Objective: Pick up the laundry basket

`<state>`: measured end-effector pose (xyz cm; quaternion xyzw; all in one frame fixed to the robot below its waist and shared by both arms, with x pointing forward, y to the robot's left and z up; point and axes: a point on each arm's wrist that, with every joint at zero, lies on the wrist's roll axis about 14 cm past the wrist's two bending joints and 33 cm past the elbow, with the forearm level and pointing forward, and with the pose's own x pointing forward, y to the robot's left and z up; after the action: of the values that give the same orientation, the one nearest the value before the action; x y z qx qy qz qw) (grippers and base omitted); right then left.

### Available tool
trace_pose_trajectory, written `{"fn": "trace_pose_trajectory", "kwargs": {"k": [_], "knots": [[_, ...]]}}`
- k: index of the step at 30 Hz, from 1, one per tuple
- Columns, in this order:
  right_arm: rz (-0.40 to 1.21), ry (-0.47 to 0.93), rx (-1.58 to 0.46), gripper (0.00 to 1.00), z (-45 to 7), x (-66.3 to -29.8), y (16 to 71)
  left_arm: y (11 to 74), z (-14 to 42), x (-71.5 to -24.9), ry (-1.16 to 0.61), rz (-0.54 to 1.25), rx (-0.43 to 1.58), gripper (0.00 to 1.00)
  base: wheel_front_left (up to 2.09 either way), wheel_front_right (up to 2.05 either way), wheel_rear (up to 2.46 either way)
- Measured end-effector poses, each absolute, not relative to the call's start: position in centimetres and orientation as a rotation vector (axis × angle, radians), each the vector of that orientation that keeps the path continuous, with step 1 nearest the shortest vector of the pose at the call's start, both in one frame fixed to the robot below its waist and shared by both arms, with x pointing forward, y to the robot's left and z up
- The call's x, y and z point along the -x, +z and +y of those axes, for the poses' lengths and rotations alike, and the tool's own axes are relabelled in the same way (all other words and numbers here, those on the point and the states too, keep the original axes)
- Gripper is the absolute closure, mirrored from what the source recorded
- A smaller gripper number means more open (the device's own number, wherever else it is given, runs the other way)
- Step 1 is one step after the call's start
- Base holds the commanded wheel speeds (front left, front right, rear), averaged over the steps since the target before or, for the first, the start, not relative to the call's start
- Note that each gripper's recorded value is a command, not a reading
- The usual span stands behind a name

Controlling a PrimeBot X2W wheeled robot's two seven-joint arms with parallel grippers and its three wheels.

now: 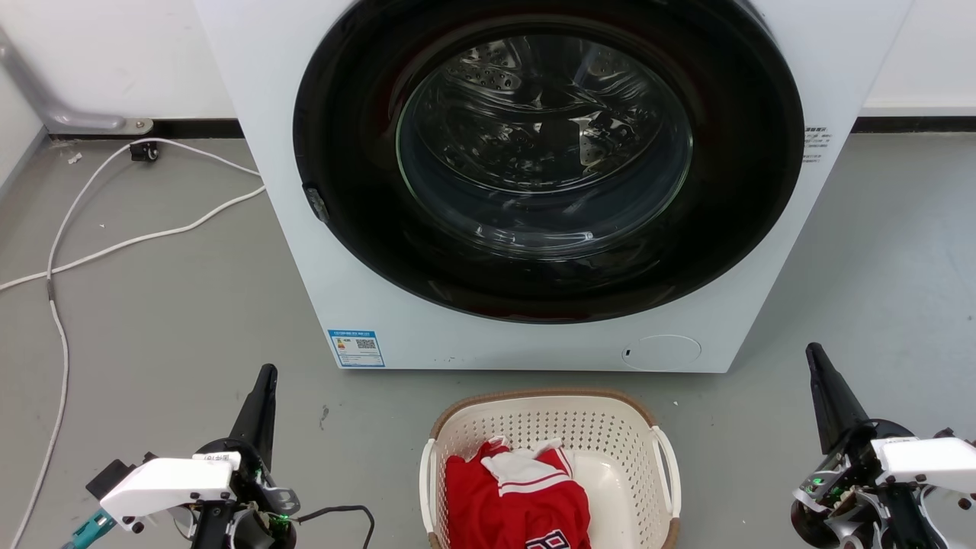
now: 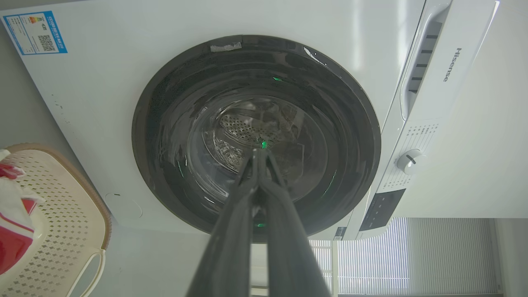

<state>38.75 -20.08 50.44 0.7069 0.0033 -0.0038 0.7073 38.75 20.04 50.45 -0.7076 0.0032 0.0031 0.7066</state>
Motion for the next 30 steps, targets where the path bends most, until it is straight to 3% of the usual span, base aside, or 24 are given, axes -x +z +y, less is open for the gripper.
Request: {"fn": "trace_pose_trajectory", "kwargs": {"k": [23,24,30], "knots": [[0.007,-0.009,-1.57,1.0,-20.1,-38.8,50.4,50.4,20.0,-38.7,0.008,0.007,1.572,1.0,0.0,0.0,0.0],[0.01,-0.012,-1.57,0.0,-20.1,-38.7,50.3,50.3,20.0,-38.7,0.011,0.01,1.573,0.0,0.0,0.0,0.0],[0.051,-0.064,-1.573,0.0,-20.0,-37.7,48.3,48.3,19.6,-37.8,0.056,0.057,1.579,0.0,0.0,0.0,0.0]]}}
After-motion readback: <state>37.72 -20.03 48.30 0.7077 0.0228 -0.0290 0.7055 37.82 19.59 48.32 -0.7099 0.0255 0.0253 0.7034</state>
